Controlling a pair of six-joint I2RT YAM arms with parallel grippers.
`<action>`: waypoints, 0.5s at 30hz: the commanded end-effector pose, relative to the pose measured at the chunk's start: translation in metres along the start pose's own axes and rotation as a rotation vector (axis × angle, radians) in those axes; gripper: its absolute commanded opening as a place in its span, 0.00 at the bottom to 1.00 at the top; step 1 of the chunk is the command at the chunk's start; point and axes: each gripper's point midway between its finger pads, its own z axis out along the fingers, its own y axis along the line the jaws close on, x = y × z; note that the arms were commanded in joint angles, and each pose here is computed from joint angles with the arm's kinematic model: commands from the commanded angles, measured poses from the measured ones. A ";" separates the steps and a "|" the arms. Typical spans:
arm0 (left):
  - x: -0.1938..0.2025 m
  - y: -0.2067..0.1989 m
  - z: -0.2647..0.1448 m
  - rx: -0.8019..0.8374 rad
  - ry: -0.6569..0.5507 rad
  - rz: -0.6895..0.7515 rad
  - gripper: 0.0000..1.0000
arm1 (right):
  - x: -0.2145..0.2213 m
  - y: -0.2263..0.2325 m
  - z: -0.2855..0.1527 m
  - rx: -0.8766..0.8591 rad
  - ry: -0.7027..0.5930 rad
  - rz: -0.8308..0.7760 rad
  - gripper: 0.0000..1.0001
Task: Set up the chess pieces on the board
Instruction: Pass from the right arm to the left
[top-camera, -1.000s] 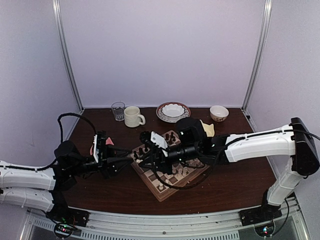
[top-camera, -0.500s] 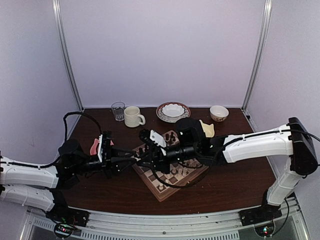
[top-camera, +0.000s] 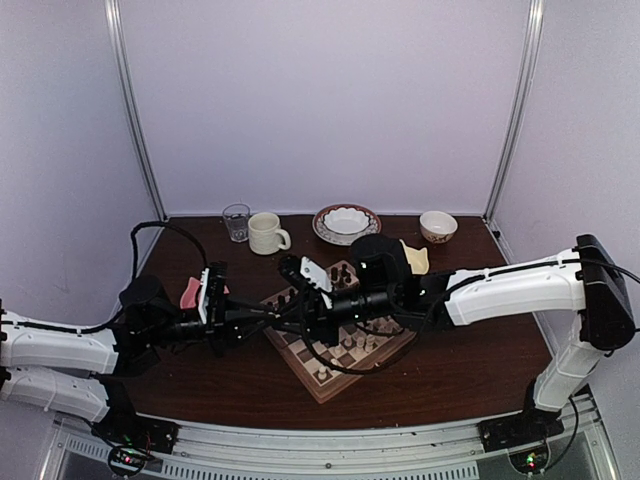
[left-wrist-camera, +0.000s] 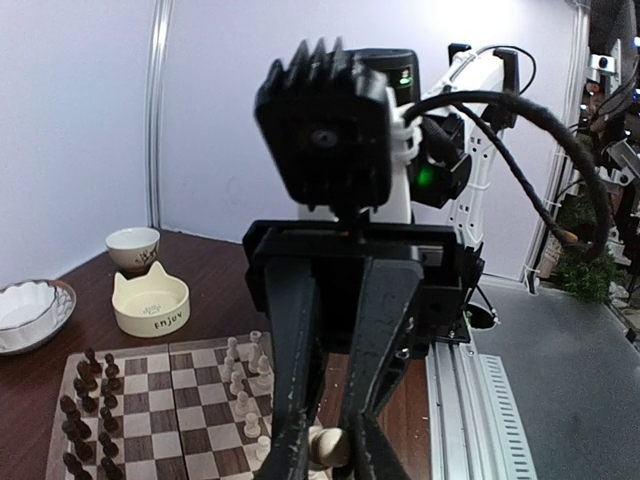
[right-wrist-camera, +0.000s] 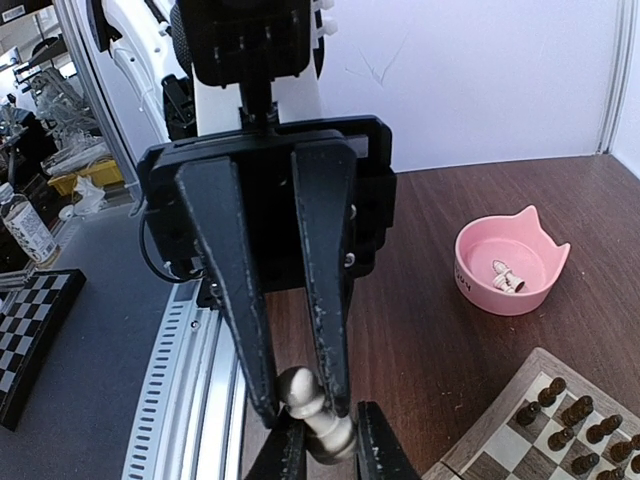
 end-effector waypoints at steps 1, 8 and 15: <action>-0.013 -0.004 0.005 0.029 -0.023 0.031 0.09 | -0.013 0.001 0.002 -0.020 -0.043 0.000 0.00; -0.013 0.001 0.005 -0.004 -0.013 0.026 0.00 | -0.011 0.004 0.000 -0.032 -0.036 -0.014 0.09; -0.008 0.012 0.004 -0.071 0.024 0.027 0.00 | -0.002 0.009 -0.009 -0.041 0.004 -0.121 0.45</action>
